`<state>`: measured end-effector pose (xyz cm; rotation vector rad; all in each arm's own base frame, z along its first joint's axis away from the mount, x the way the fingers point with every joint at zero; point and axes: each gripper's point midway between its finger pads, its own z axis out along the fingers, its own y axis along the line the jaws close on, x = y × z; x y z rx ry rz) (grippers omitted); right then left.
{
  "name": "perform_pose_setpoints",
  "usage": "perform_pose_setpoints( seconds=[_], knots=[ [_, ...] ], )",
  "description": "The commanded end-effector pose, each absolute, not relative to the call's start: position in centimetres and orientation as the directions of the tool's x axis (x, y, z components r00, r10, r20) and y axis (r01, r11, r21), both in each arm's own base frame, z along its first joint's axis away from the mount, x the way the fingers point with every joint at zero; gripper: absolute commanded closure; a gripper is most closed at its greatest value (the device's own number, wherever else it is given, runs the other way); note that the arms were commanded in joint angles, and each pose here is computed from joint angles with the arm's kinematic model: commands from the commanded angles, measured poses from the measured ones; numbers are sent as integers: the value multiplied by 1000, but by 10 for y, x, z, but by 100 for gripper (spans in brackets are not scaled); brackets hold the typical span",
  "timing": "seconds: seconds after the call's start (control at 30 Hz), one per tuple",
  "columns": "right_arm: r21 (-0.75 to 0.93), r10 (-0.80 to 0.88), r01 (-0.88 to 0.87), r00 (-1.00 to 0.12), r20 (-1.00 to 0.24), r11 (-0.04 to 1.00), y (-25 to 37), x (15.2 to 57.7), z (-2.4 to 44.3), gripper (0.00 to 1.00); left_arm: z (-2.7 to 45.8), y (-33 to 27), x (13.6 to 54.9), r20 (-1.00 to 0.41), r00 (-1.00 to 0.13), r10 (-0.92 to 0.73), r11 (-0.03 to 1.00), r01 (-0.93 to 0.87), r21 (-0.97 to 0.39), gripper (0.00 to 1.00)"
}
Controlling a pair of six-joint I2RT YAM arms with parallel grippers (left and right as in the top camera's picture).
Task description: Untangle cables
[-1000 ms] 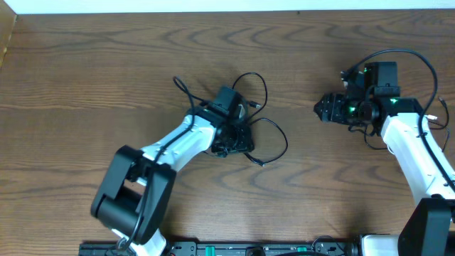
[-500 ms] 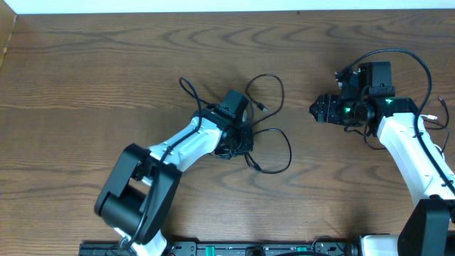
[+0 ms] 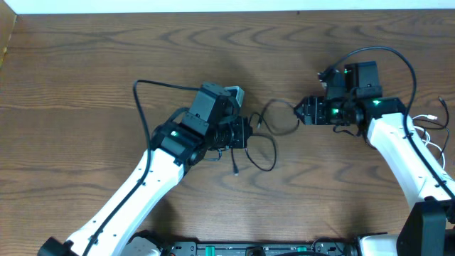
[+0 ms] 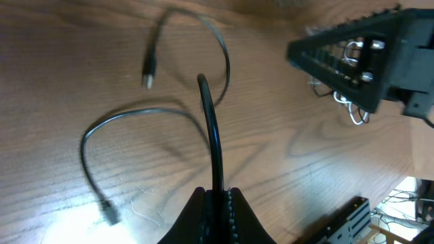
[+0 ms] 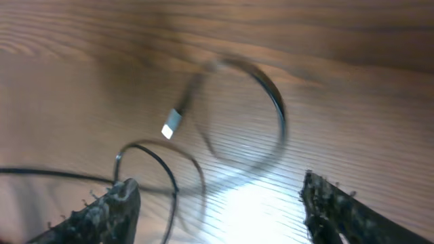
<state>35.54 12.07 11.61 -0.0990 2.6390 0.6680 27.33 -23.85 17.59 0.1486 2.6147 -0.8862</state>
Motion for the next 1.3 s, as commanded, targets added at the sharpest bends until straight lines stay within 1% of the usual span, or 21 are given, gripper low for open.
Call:
perform_pose_setpoints(
  seconds=[0.0, 0.03, 0.13, 0.23, 0.27, 0.3, 0.4, 0.47, 0.53, 0.7, 0.8, 0.83, 0.87, 0.93, 1.0, 1.13, 1.17, 1.2, 1.23, 1.27],
  knots=[
    [504, 29, -205, -908, -418, 839, 147, 355, 129, 31, 183, -238, 273, -393, -919, -12, 792, 231, -565, 92],
    [497, 5, -232, -903, -430, 836, 153, 354, 129, 31, 182, -237, 272, -390, -921, -12, 794, 229, -564, 93],
    [422, -176, -415, -849, -499, 806, 171, 345, 128, 30, 182, -237, 272, -389, -921, -11, 794, 228, -563, 93],
    [318, -398, -620, -739, -544, 717, 187, 326, 123, 25, 182, -237, 272, -388, -921, -11, 794, 228, -563, 92],
    [279, -479, -696, -679, -556, 662, 194, 318, 122, 24, 182, -237, 272, -388, -921, -11, 794, 228, -563, 93],
    [259, -523, -740, -637, -567, 620, 200, 313, 122, 23, 182, -237, 272, -388, -921, -11, 794, 228, -563, 92],
    [251, -570, -814, -553, -607, 523, 216, 303, 127, 23, 182, -237, 272, -389, -921, -11, 794, 228, -563, 93],
    [247, -574, -839, -518, -634, 485, 225, 302, 131, 26, 182, -237, 272, -388, -922, -11, 794, 228, -564, 92],
    [227, -573, -851, -493, -655, 473, 231, 304, 134, 32, 183, -240, 270, -380, -925, -5, 782, 234, -578, 93],
    [205, -573, -869, -458, -679, 451, 242, 310, 132, 32, 190, -252, 259, -351, -936, 29, 721, 263, -641, 93],
    [202, -575, -872, -451, -683, 445, 247, 315, 126, 35, 192, -255, 256, -343, -939, 39, 705, 269, -657, 93],
    [203, -575, -872, -452, -682, 445, 248, 316, 123, 37, 193, -255, 255, -341, -939, 41, 701, 270, -660, 93],
    [209, -578, -870, -458, -675, 446, 249, 320, 114, 51, 193, -256, 255, -340, -940, 42, 699, 271, -662, 92],
    [219, -582, -867, -468, -665, 448, 250, 320, 107, 67, 193, -256, 255, -342, -938, 45, 699, 275, -661, 92],
    [231, -582, -861, -482, -655, 454, 250, 320, 103, 99, 193, -256, 255, -352, -934, 56, 698, 288, -655, 93],
    [239, -564, -846, -503, -655, 476, 247, 323, 105, 99, 192, -255, 256, -359, -932, 56, 704, 291, -648, 92],
    [235, -560, -846, -501, -660, 479, 246, 325, 107, 99, 191, -254, 257, -363, -930, 55, 709, 292, -642, 86],
    [229, -552, -840, -504, -664, 491, 243, 328, 110, 99, 191, -253, 259, -367, -929, 50, 717, 289, -634, 76],
    [212, -532, -816, -523, -666, 537, 236, 335, 115, 99, 189, -250, 261, -373, -927, 43, 729, 285, -622, 54],
    [191, -513, -788, -543, -665, 586, 227, 344, 119, 99, 189, -250, 262, -377, -925, 42, 734, 285, -617, 40]
  ],
)
